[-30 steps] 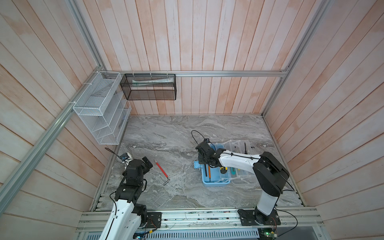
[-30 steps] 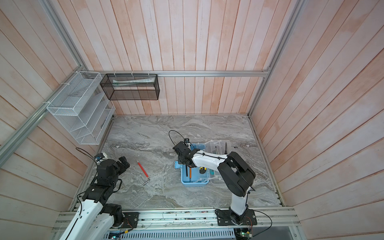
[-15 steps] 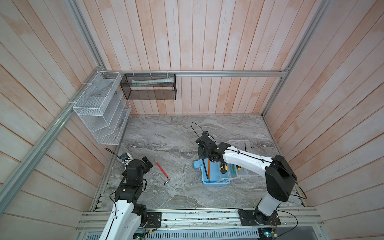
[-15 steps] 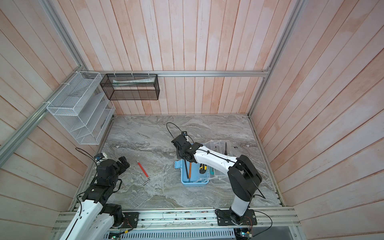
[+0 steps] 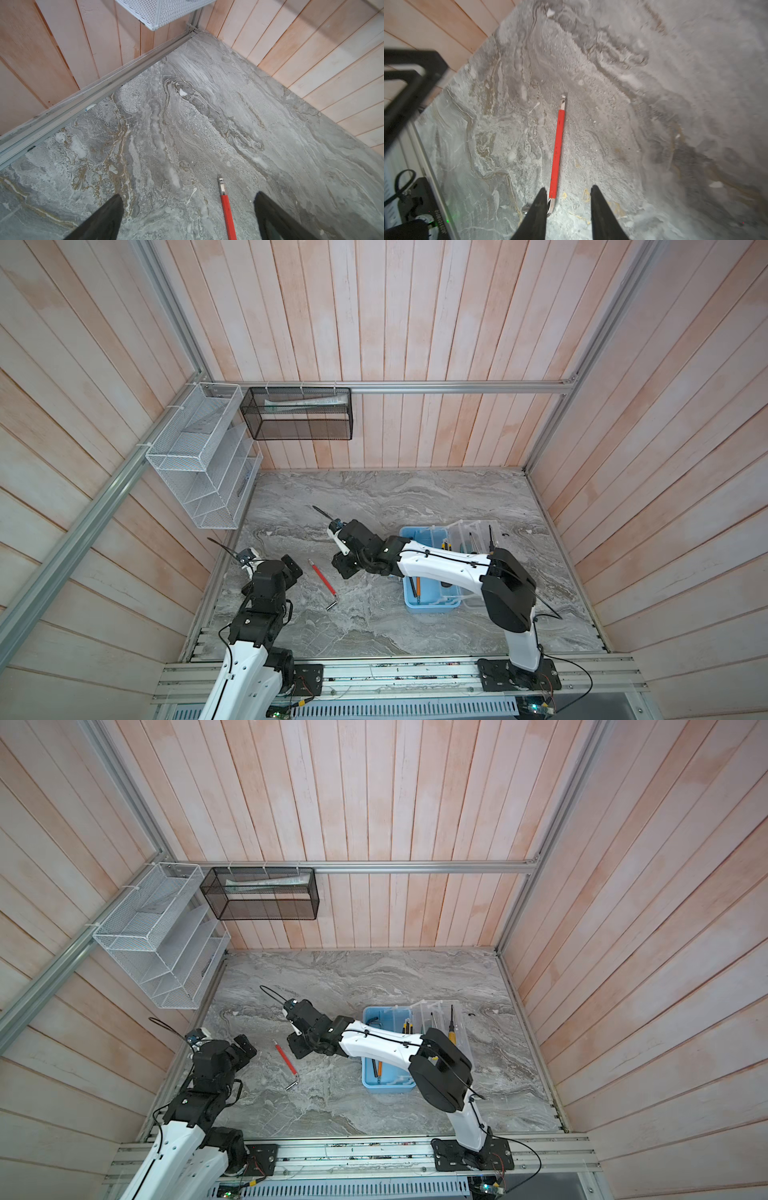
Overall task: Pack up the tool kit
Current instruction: 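Move the open right gripper back over the red hacksaw, then lower the right gripper and close it on the red hacksaw handle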
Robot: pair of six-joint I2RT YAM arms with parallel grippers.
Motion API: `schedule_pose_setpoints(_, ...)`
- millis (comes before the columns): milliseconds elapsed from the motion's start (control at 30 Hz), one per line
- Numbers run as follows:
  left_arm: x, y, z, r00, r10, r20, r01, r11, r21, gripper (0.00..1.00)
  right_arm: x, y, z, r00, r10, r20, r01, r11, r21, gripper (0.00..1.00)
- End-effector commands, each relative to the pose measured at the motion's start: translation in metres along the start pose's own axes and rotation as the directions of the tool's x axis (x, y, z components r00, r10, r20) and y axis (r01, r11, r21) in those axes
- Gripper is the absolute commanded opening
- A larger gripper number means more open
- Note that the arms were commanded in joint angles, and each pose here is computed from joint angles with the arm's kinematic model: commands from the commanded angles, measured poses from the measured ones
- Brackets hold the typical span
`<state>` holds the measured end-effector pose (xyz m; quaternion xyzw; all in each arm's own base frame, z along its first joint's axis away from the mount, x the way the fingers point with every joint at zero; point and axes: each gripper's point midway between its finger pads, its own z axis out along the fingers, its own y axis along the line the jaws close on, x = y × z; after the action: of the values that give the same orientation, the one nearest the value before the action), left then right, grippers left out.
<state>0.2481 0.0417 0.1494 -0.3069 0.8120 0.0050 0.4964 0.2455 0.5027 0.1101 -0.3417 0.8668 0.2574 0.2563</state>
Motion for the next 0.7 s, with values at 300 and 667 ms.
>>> schedule_pose_setpoints(300,-0.008,0.004,-0.002,1.0,-0.009,0.021,0.009,0.999,-0.031,1.0,0.032,0.009,0.063,0.987,-0.001,-0.161,0.005,1.0,0.027,0.34)
schedule_pose_setpoints(667,-0.006,0.002,0.003,1.0,0.001,0.0,-0.001,0.999,-0.036,1.0,0.037,0.005,0.087,0.974,0.057,-0.22,-0.036,0.995,0.098,0.35)
